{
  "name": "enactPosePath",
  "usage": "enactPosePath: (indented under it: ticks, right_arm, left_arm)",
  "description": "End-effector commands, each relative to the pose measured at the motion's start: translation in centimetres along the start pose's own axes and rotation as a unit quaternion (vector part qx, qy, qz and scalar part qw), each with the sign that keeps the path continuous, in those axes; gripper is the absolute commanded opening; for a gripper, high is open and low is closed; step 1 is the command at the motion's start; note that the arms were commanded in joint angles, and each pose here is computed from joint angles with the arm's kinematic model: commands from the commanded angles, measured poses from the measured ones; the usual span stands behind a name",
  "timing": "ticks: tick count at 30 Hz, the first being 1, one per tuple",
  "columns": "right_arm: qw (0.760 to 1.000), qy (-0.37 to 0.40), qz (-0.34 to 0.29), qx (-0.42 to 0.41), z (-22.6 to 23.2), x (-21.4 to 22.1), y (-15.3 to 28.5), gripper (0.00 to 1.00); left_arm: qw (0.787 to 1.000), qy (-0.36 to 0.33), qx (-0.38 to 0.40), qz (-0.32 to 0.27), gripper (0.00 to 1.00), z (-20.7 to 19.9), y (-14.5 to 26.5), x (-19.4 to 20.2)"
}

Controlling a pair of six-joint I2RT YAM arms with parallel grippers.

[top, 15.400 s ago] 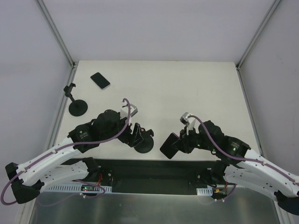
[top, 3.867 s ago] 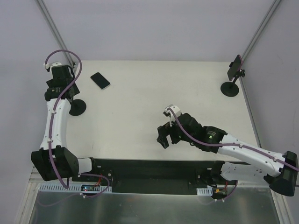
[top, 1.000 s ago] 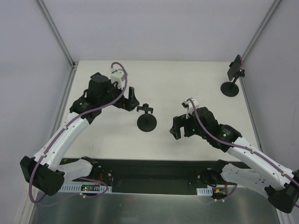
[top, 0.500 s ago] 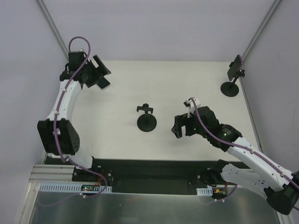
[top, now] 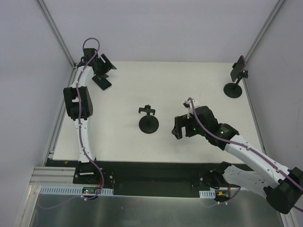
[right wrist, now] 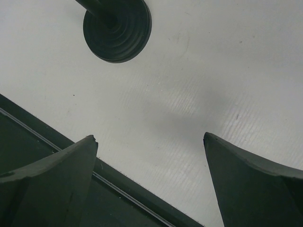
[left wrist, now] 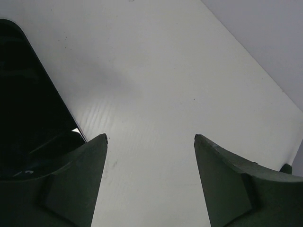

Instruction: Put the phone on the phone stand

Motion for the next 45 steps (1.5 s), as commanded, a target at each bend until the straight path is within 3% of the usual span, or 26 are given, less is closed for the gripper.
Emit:
enactPosePath:
  ticks: [1,6,12,17,27,29,32,36,45]
  right_arm:
    - [1.000,-0.016,-0.008,-0.023,0.4,-0.4,-0.6,0.96]
    - [1.000,-0.020,-0.010,-0.020,0.1,-0.3,-0.7,0.96]
    - [0.999,-0.021,-0.016,-0.026,0.0,-0.7,-0.5,0.96]
    - [0.999,-0.021,-0.018,-0.035,0.2,-0.7,-0.1,0.96]
    - [0.999,-0.028,-0.013,-0.035,0.1,-0.2,-0.2,0.96]
    - [0.999,-0.025,-0.013,-0.035,0.0,-0.2,-0.2,0.96]
    - [0.999,-0.026,-0.012,-0.031,-0.2,-0.2,-0.3,0.96]
    - [0.999,-0.029,-0.012,-0.030,-0.4,-0.2,-0.5,0.96]
    - [0.999,-0.036,-0.011,-0.031,-0.7,-0.4,-0.8,0.96]
  left_arm:
    - [1.000,0.021,0.005,-0.011,0.74,0.0,-2.3,-0.7]
    - [0.999,0.036,-0.024,0.003,0.77,1.8,-3.8,0.7]
    - [0.997,0.018,-0.072,0.015,0.78,3.3,-2.1,2.0]
    - [0.994,-0.023,-0.109,0.010,0.81,3.3,1.7,2.0]
    - [0.993,-0.110,-0.049,0.009,0.90,-1.1,8.7,1.1]
    - [0.987,-0.141,-0.077,-0.001,0.99,-0.9,10.1,0.6]
    - [0.973,-0.172,-0.150,-0.011,0.99,0.6,11.3,-0.2]
    - [0.958,-0.164,-0.235,-0.003,0.99,2.5,11.3,-0.5]
    - [0.945,-0.194,-0.259,0.047,0.99,4.7,7.6,0.5]
Point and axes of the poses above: each gripper's point midway between its finger pads, its own y axis back along the fingers, its own z axis along the line the jaws close on, x = y × z, the point moved 6 cm from there along y, back along the fingers, and after that the axes turned 3 degrees about -y, right-handed, at the moved point
